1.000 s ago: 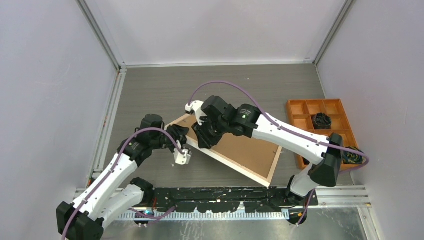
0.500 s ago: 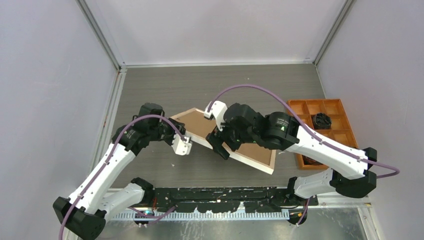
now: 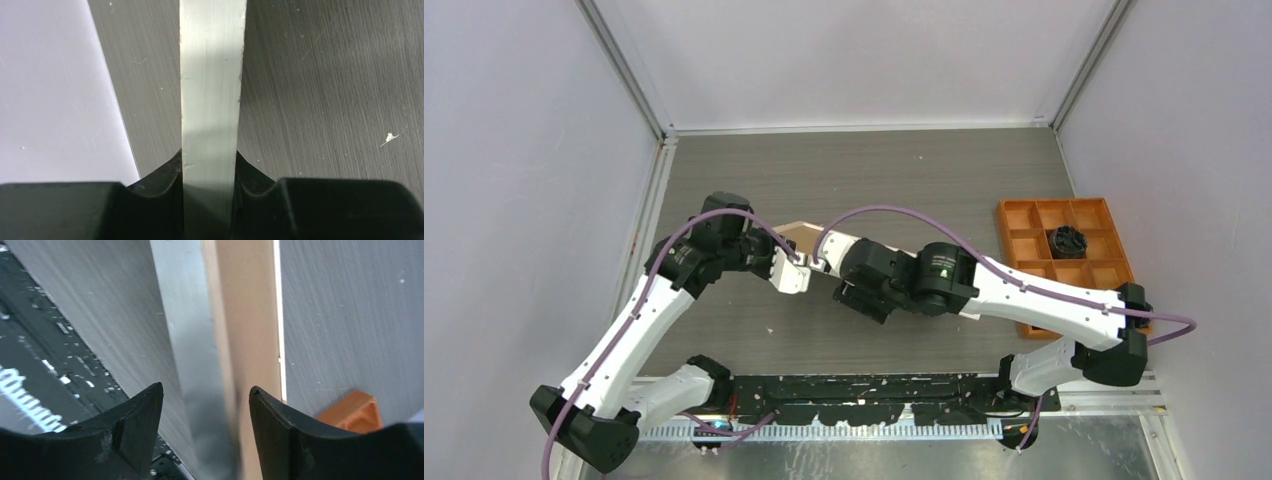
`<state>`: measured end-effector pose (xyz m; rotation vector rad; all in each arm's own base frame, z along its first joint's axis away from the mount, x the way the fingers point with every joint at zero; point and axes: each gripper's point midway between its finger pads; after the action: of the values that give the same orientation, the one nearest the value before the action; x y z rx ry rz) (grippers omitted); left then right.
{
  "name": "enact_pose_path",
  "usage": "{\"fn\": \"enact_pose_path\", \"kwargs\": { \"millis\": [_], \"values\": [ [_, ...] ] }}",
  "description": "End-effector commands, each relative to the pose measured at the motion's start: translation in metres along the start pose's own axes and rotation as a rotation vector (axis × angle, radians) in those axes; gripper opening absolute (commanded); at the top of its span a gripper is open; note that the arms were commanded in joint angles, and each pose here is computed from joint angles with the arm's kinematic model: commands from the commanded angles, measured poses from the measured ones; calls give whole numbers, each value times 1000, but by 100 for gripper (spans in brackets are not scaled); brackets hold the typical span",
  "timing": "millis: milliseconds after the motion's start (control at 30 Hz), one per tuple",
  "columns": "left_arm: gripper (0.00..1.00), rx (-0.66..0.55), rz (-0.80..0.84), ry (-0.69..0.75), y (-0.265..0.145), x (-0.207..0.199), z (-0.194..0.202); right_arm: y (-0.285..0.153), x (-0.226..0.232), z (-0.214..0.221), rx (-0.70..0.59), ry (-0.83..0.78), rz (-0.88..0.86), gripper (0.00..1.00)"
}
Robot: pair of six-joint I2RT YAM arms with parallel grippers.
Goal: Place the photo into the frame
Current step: Turn over the photo frame at the center of the board.
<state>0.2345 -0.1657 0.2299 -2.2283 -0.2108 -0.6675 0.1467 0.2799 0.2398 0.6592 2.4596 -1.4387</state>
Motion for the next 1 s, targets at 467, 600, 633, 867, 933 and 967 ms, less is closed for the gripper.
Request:
{"fn": "enact_pose_path", "kwargs": {
  "millis": [467,600,633,867,933,967],
  "values": [
    [96,-222,-319,-687,-88,88,-68,-5,-118,-48,-220,348,-2,8],
    [98,-282,-374,-907,-109,109,-60,9,-136,-72,-214,459,-56,5],
    [99,-297,-377,-976,-113,113,-55,13,-143,-78,-214,500,-59,5],
    [100,-271,-349,-1279,-111,117,5,33,-192,-91,-285,848,-124,4],
    [100,-250,-345,-1296,-106,111,19,38,-207,-80,-325,982,-148,4],
    [100,-244,-342,-1306,-102,109,26,43,-215,-71,-340,1050,-152,5]
  ]
}}
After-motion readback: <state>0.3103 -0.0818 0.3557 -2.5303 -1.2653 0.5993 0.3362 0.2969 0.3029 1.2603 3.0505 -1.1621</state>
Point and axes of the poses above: each gripper's point midway between its finger pads, its own y axis out along the fingers, its own x axis along the line the jaws close on, z = x × y, and after that the axes turned 14 degrees about -y, right-handed
